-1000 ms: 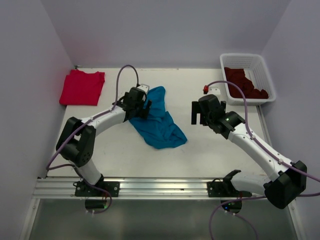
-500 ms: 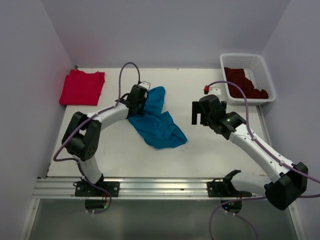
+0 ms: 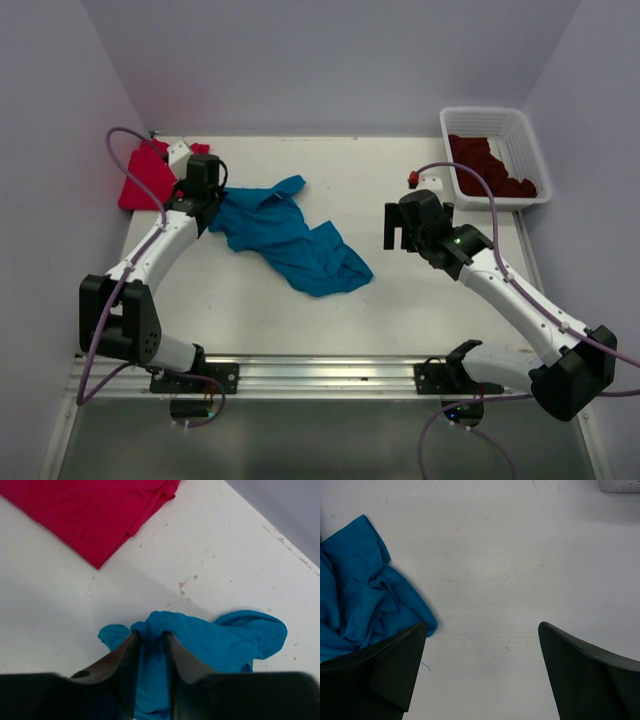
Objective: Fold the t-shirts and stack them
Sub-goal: Flatten the tshirt out
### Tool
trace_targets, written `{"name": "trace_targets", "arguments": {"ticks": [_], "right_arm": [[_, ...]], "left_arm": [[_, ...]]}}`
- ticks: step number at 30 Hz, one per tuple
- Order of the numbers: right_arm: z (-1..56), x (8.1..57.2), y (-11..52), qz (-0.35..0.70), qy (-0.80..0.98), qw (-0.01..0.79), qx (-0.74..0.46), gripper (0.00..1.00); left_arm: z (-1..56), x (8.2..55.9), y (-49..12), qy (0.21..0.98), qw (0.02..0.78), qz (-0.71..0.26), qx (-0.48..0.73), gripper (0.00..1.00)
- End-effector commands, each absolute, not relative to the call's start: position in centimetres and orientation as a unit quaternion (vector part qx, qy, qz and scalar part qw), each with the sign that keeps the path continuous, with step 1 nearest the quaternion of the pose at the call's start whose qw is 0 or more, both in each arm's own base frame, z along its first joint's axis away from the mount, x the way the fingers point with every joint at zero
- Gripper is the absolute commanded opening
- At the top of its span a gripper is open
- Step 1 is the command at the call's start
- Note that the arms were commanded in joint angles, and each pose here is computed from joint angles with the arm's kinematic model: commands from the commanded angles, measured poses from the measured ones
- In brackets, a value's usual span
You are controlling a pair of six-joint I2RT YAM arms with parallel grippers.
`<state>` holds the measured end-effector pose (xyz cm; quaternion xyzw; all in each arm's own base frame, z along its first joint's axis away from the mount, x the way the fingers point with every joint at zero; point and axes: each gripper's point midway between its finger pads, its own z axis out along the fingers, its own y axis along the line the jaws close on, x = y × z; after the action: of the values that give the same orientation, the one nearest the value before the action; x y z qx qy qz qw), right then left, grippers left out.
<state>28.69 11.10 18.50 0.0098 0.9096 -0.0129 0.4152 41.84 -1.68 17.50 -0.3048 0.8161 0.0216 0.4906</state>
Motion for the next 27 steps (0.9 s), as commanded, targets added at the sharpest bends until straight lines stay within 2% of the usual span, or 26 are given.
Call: {"name": "trace_targets", "arguments": {"ticks": [1, 3, 4, 7, 9, 10, 13, 14, 16, 17, 18, 20, 27], "right_arm": [[18.2, 29.0, 11.7, -0.004, 0.91, 0.414, 0.004, 0.99], [18.0, 29.1, 11.8, -0.003, 0.911, 0.412, 0.003, 0.99], [18.0, 29.1, 11.9, -0.002, 0.911, 0.412, 0.002, 0.99], [18.0, 29.1, 12.0, 0.002, 0.911, 0.412, 0.004, 0.99], [17.9, 29.1, 12.2, 0.006, 0.912, 0.41, 0.002, 0.99], [17.8, 29.2, 12.2, 0.005, 0.912, 0.41, 0.004, 0.99], [17.8, 29.3, 12.5, 0.01, 0.912, 0.41, 0.004, 0.99], [17.8, 29.4, 12.6, 0.011, 0.912, 0.41, 0.004, 0.99], [17.8, 29.4, 12.8, 0.016, 0.913, 0.408, 0.003, 0.99], [17.8, 29.5, 12.8, 0.016, 0.912, 0.409, 0.005, 0.99], [17.7, 29.4, 12.9, 0.016, 0.913, 0.407, 0.004, 0.99], [17.8, 29.3, 12.8, 0.015, 0.913, 0.408, 0.005, 0.99], [18.2, 28.8, 12.0, 0.006, 0.912, 0.411, 0.006, 0.99]], "left_arm": [[15.5, 39.7, -0.4, 0.8, 0.455, 0.02, -0.391, 0.36], [14.8, 38.5, -0.6, 0.803, 0.445, 0.012, -0.396, 0.72], [14.8, 38.2, -0.9, 0.803, 0.444, 0.0, -0.397, 0.99], [14.9, 37.9, -1.7, 0.805, 0.457, -0.03, -0.377, 1.0], [15.3, 38.5, -2.7, 0.819, 0.475, -0.047, -0.318, 1.0], [16.3, 39.6, -4.5, 0.824, 0.489, -0.089, -0.273, 1.0], [16.8, 41.6, -7.5, 0.847, 0.488, -0.127, -0.167, 1.0], [15.1, 42.3, -7.9, 0.866, 0.469, -0.11, -0.135, 1.0], [15.9, 44.0, -10.0, 0.879, 0.461, -0.101, -0.061, 1.0], [13.8, 44.8, -10.7, 0.896, 0.435, -0.085, -0.04, 1.0], [15.7, 46.6, -12.0, 0.888, 0.451, -0.086, -0.012, 1.0], [15.0, 48.4, -14.3, 0.897, 0.435, -0.059, 0.048, 1.0], [12.6, 50.2, -19.3, 0.893, 0.4, -0.035, 0.203, 1.0]]}}
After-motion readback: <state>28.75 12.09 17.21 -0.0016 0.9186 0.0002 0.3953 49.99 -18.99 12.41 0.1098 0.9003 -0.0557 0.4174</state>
